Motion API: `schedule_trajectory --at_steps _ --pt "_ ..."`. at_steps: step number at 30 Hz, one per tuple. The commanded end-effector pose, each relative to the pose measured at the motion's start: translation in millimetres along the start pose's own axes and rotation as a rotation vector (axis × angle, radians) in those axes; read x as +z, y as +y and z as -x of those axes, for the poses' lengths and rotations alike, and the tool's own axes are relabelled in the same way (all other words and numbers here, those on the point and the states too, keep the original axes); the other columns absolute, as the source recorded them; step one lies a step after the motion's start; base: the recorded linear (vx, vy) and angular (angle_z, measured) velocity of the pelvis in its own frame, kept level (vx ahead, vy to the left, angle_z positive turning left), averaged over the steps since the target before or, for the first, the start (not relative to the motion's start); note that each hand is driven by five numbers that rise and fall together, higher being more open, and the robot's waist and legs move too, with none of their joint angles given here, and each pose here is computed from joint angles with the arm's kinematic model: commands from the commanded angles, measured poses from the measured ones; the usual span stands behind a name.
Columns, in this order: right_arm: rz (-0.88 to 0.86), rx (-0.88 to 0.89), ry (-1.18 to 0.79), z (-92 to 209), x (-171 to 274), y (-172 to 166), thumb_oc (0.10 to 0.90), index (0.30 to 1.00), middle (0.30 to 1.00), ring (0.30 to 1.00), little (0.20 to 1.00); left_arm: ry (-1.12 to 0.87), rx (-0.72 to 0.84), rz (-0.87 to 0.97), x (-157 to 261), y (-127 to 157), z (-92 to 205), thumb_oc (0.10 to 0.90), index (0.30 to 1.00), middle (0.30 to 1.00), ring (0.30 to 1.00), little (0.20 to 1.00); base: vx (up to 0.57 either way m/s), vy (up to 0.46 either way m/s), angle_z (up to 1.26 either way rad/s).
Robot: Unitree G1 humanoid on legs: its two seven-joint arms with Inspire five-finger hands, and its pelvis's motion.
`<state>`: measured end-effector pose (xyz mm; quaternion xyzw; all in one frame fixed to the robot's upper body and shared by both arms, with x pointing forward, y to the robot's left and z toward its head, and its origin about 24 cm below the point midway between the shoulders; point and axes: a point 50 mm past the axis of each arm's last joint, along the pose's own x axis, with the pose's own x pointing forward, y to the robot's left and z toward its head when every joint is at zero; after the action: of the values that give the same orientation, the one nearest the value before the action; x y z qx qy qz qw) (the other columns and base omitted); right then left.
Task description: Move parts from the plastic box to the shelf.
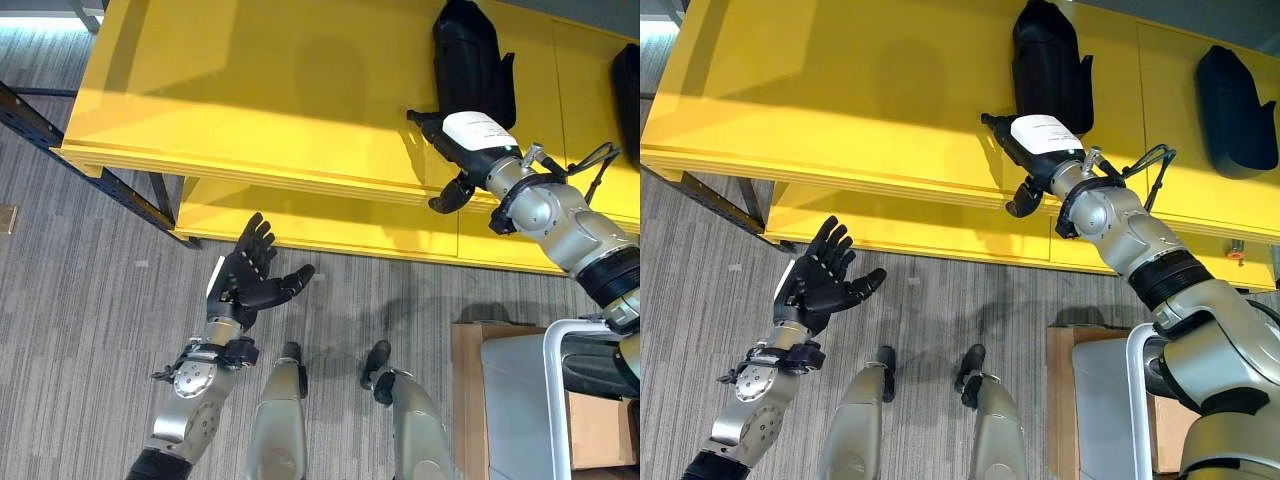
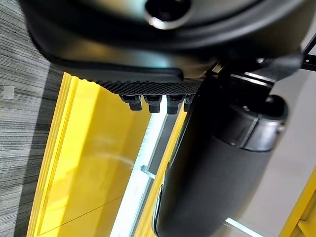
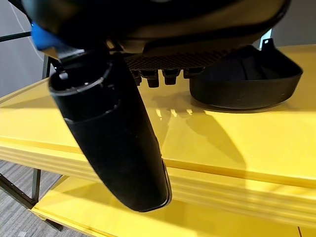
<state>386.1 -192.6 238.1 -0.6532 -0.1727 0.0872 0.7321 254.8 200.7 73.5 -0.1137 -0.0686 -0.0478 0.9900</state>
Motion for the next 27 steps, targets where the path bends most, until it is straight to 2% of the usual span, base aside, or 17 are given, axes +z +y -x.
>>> schedule_trajectory --at_steps 1,11,15,21,23,27 --pt "0.035 -0.237 -0.075 -7 19 -70 0.9 1.0 1.0 1.0 1.0 -0.235 -0.106 0.009 44 -16 -2 0.9 1.0 1.0 1.0 1.0 0.0 0.0 0.0" --pt "-0.026 -0.261 -0.152 8 25 -67 0.9 1.0 1.0 1.0 1.0 -0.242 -0.1 0.0 45 -16 -3 0.9 1.0 1.0 1.0 1.0 0.0 0.0 0.0" --pt "-0.202 -0.342 -0.277 31 38 -66 0.9 1.0 1.0 1.0 1.0 -0.253 -0.097 0.004 46 -18 -5 0.9 1.0 1.0 1.0 1.0 0.0 0.0 0.0" --pt "-0.359 -0.401 -0.357 55 41 -60 0.9 1.0 1.0 1.0 1.0 -0.241 -0.105 0.009 43 -18 -4 0.9 1.0 1.0 1.0 1.0 0.0 0.0 0.0" --pt "-0.396 -0.403 -0.366 61 40 -55 0.9 1.0 1.0 1.0 1.0 -0.235 -0.106 0.005 42 -18 -4 0.9 1.0 1.0 1.0 1.0 0.0 0.0 0.0" --pt "-0.589 -0.439 -0.379 80 37 -35 0.9 1.0 1.0 1.0 1.0 -0.218 -0.098 0.007 37 -16 -2 0.9 1.0 1.0 1.0 1.0 0.0 0.0 0.0"
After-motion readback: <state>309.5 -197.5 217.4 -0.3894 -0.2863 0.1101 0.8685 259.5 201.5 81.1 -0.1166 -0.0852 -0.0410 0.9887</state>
